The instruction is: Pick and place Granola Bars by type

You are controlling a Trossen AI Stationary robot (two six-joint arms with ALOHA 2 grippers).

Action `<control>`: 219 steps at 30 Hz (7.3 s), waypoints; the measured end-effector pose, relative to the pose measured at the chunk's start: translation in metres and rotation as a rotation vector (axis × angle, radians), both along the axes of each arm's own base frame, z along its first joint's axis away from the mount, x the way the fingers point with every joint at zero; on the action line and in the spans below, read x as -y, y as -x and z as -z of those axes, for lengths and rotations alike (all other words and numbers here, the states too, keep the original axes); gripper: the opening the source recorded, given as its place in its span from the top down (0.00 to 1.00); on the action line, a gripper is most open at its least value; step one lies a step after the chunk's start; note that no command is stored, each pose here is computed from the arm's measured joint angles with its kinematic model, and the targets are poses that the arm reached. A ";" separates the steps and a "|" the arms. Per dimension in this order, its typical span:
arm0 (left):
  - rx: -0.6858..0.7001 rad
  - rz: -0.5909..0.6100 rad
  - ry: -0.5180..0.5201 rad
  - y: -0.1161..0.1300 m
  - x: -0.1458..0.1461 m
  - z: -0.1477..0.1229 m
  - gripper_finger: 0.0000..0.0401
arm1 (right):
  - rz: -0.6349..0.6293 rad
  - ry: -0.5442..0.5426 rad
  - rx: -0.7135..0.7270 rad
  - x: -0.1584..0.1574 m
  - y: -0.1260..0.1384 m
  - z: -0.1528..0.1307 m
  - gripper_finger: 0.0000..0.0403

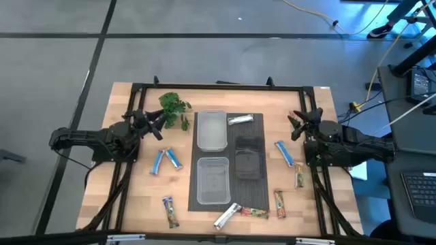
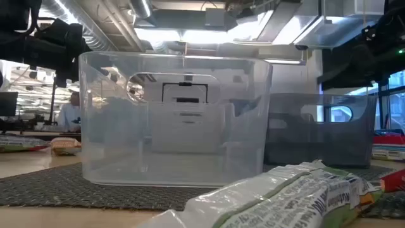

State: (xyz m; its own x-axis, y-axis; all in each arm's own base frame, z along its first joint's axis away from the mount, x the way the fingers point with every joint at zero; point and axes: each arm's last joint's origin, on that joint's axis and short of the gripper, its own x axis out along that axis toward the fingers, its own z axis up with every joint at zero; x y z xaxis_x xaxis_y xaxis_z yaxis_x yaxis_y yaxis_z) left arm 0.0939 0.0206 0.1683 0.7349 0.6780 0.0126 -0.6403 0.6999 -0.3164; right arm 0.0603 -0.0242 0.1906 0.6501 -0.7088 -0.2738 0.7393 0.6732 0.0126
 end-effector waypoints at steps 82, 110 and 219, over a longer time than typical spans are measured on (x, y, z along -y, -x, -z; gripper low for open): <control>0.000 0.000 0.000 0.000 0.000 0.000 0.56 | 0.000 0.000 0.000 0.000 0.000 0.000 0.54; 0.000 -0.001 0.000 0.000 0.000 0.000 0.56 | 0.000 0.000 0.000 0.000 0.000 0.000 0.54; -0.036 -0.038 -0.038 0.001 -0.001 0.000 0.56 | -0.025 -0.006 0.004 -0.001 -0.001 0.000 0.54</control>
State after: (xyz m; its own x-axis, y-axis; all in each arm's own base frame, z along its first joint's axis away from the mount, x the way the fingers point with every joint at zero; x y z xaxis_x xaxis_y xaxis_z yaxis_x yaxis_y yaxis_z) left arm 0.0931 0.0215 0.1684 0.7088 0.7053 0.0126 -0.6774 0.6856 -0.2667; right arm 0.0610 -0.0237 0.1909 0.6687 -0.6904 -0.2760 0.7221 0.6915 0.0197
